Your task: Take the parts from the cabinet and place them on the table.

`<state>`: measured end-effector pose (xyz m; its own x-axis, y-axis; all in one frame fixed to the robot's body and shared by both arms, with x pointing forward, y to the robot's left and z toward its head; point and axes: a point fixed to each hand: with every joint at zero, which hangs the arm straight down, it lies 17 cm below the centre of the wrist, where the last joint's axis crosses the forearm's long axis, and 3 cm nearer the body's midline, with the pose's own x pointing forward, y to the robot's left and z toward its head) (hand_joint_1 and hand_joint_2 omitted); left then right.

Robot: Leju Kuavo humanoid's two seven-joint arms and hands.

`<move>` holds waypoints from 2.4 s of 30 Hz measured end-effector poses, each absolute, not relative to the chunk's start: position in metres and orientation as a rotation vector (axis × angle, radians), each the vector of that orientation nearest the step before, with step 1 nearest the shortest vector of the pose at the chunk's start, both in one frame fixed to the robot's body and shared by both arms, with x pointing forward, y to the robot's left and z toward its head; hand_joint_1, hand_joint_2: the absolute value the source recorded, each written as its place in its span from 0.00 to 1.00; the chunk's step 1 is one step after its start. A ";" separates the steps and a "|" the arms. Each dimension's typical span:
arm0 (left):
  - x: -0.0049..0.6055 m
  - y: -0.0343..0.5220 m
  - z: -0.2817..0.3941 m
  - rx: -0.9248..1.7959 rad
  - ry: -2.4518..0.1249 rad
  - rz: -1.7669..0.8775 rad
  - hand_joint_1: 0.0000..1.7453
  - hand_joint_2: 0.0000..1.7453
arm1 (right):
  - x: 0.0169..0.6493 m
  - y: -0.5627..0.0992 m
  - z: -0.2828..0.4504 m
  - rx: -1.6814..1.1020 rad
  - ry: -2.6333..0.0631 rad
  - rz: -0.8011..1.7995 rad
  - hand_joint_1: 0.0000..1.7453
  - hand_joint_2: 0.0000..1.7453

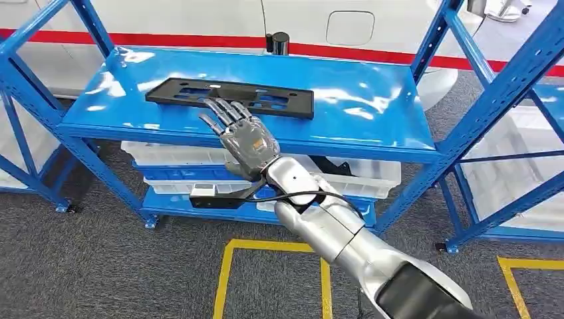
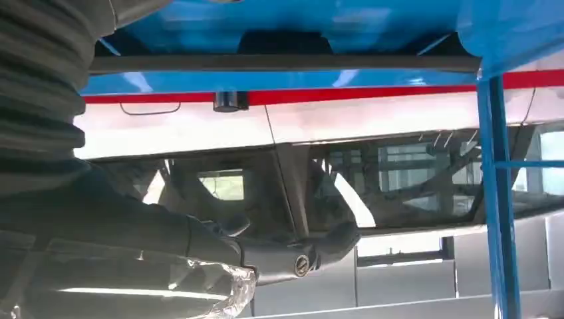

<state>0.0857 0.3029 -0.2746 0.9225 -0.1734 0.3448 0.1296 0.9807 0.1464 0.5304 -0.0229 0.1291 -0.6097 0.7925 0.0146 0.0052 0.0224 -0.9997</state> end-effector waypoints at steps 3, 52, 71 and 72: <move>0.086 0.302 -0.275 0.121 -0.364 -0.155 0.00 0.00 | 0.530 -0.022 0.128 -0.820 -1.690 1.659 0.00 1.00; 0.090 0.304 -0.275 0.206 -0.348 -0.154 0.00 0.00 | 0.518 -0.044 0.059 -0.820 -1.406 1.766 0.00 1.00; 0.089 0.304 -0.276 0.211 -0.345 -0.182 0.00 0.00 | 0.538 -0.113 0.032 -0.892 -1.181 1.609 0.00 1.00; 0.089 0.304 -0.276 0.211 -0.344 -0.182 0.00 0.00 | 0.539 -0.116 0.033 -0.896 -1.175 1.602 0.00 1.00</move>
<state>0.0888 0.3040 -0.2756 0.9254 -0.2117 0.3143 0.1404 0.9619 0.2345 0.5391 -0.1161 0.0326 -0.3064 0.9514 -0.0325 -0.2545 -0.1148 -0.9602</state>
